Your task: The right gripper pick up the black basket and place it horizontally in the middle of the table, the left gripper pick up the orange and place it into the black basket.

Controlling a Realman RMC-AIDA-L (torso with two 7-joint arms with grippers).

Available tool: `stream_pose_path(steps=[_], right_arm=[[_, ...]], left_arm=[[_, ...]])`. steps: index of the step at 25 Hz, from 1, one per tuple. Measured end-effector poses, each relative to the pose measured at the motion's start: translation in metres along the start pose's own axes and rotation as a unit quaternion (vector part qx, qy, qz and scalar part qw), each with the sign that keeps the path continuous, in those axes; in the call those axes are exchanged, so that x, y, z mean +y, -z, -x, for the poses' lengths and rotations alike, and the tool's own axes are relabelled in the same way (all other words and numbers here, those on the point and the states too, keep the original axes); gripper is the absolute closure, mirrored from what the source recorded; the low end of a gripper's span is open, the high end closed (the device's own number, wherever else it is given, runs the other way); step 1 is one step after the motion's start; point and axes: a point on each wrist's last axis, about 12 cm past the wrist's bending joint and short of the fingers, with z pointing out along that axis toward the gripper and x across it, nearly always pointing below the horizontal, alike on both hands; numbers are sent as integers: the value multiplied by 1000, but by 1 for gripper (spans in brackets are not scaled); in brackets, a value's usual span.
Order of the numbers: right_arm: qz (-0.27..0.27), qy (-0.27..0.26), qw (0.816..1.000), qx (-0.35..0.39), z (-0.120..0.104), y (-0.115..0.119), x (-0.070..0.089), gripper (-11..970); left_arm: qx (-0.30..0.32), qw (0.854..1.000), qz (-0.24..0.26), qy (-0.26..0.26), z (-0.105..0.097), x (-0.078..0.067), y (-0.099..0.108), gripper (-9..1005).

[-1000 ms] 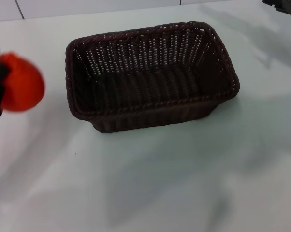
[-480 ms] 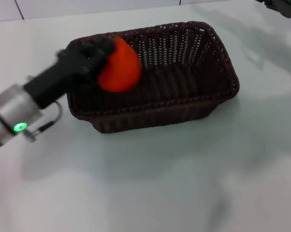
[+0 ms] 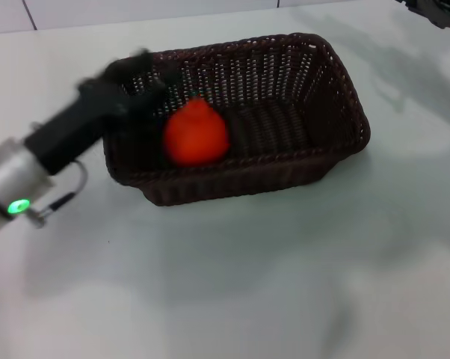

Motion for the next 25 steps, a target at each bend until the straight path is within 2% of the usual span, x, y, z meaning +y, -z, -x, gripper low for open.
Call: stream_pose_path(steps=[4,9,13,17,18,19,20,25], right_arm=[[-2,22,999,27,5,-1,0,58],[8,87,993,75,15,2,2,58],[42,143,977,155,22,10,10,58],[104,198,941,252,27,20,19,59],[119,213,932,267,29,21,20,59],[129,226,926,275,31,22,20,59],[137,238,920,280,33,21,20,59],[153,273,910,273,41,23,21,58]], left_arm=[[-71,997,26,-24,8,1,31,427],[-174,976,106,-75,8,-1,85,224],[-226,950,185,-108,3,-5,120,228],[-255,922,264,-126,0,-6,153,231],[-255,922,264,-126,0,-6,153,231],[-265,913,283,-130,0,-8,163,231],[-267,911,285,-130,0,-8,164,231],[-278,899,310,-136,-1,-12,178,231]])
